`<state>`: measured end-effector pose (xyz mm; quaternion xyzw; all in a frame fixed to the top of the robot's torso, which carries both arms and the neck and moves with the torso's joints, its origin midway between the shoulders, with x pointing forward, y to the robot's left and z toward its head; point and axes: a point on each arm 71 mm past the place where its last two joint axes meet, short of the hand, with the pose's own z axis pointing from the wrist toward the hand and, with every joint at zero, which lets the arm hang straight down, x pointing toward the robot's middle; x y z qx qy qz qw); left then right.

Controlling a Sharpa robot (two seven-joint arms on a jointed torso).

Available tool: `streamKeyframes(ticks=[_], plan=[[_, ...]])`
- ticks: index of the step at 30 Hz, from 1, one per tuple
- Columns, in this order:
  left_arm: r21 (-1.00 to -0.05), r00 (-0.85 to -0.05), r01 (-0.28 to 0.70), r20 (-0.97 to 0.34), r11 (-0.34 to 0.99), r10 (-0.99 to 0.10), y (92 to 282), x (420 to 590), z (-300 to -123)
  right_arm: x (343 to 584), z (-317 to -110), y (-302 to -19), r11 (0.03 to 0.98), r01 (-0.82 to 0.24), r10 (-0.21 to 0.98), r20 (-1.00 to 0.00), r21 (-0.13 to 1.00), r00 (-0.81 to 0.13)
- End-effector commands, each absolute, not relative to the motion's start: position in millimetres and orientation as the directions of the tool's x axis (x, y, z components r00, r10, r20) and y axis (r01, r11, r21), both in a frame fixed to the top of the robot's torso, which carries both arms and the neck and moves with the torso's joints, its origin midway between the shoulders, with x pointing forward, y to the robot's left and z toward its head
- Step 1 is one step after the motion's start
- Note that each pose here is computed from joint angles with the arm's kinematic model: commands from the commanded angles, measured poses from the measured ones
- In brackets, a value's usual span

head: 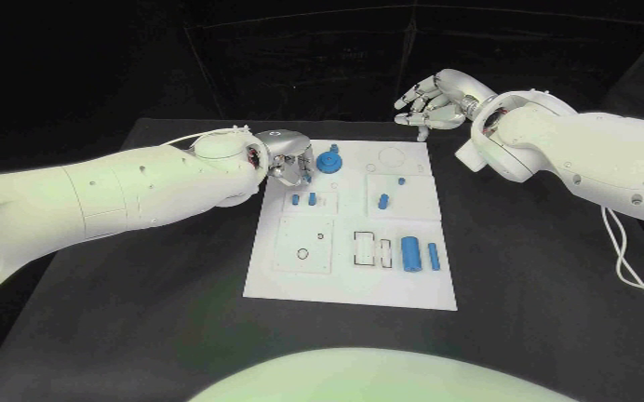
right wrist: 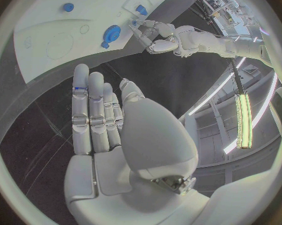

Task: Assemble the parts on the task board

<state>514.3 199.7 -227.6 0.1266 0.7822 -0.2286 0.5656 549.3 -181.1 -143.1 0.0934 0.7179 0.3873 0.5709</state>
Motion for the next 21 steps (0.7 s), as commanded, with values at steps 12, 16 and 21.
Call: streamKeyframes(ticks=[12,16,21], plan=[[-0.255,-0.301,0.455,-0.946,0.853,-0.123,204.2,513.9,-222.3,549.4,-141.0,-180.2,0.676,-0.318,0.579,-0.747,0.664,-0.327],[-0.255,-0.308,0.447,-0.944,0.857,-0.120,207.2,513.9,-222.8,549.5,-141.0,-180.2,0.676,-0.318,0.579,-0.747,0.664,-0.327],[-0.250,-0.328,0.435,-0.939,0.865,-0.106,208.5,514.5,-224.4,549.5,-141.0,-180.3,0.677,-0.318,0.579,-0.747,0.664,-0.327]])
